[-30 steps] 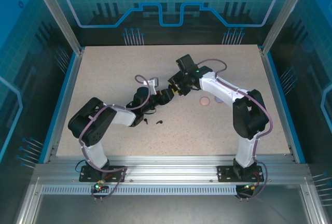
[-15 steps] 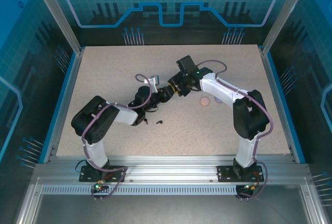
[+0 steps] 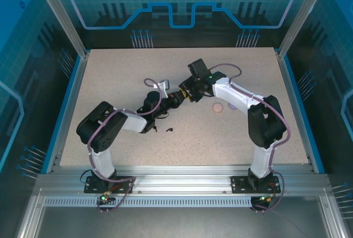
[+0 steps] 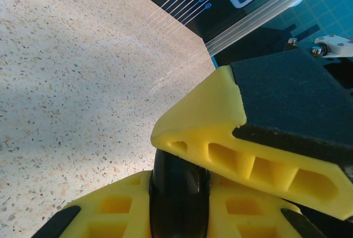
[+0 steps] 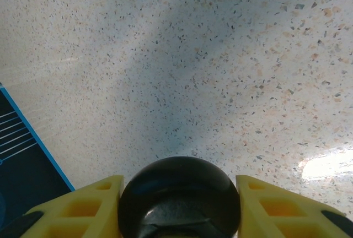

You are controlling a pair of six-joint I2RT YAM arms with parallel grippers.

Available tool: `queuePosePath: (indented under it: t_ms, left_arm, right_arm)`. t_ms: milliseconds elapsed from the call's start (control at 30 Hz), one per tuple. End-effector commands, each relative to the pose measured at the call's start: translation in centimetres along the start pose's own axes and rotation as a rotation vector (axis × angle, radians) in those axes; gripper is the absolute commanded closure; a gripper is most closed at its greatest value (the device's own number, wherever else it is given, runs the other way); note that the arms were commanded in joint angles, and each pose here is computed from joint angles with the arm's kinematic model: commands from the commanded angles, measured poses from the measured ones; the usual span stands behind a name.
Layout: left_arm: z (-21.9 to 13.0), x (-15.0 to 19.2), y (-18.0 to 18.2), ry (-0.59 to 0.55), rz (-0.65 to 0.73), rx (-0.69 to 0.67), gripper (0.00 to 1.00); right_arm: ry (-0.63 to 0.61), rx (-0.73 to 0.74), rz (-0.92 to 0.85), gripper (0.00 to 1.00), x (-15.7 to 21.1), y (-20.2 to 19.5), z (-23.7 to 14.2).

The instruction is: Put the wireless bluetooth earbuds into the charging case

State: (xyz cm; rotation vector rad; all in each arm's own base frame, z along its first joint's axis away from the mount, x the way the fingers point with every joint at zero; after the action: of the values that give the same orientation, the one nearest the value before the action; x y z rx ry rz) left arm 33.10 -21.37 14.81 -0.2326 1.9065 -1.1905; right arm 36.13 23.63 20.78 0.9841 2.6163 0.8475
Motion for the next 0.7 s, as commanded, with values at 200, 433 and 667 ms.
queuePosePath:
  t_ms: [200,433,667]
  left_arm:
    - [-1.0,-0.7,-2.0,0.042,0.041,0.052,1.00]
    - [-3.3,-2.2,-5.4,0.204,0.198,0.171,1.00]
    - [-4.3,-4.3,-8.4,0.378,0.255,0.327,1.00]
  right_arm:
    - [-0.150,-0.252,-0.065,0.29,-2.4,0.7,-6.2]
    - [-0.206,-0.353,-0.383,0.27,-3.7,-2.6,-11.4]
    - [-0.228,-0.598,-0.693,0.25,-1.0,-6.7,-15.0]
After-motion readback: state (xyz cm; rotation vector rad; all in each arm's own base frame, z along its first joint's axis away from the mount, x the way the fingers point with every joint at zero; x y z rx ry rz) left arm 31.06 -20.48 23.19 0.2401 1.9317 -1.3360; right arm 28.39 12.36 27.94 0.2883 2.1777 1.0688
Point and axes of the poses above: each hand's point on the last joint's axis, 136 mm out from that joint toward the fingers, its own z axis out along the fingers, its own y axis along the line the jaws close on, x = y × z, the point moved 10 cm from there along -z, back along the fingers, and after that the axes turned 3 degrees about -z, right-handed, at the moved point
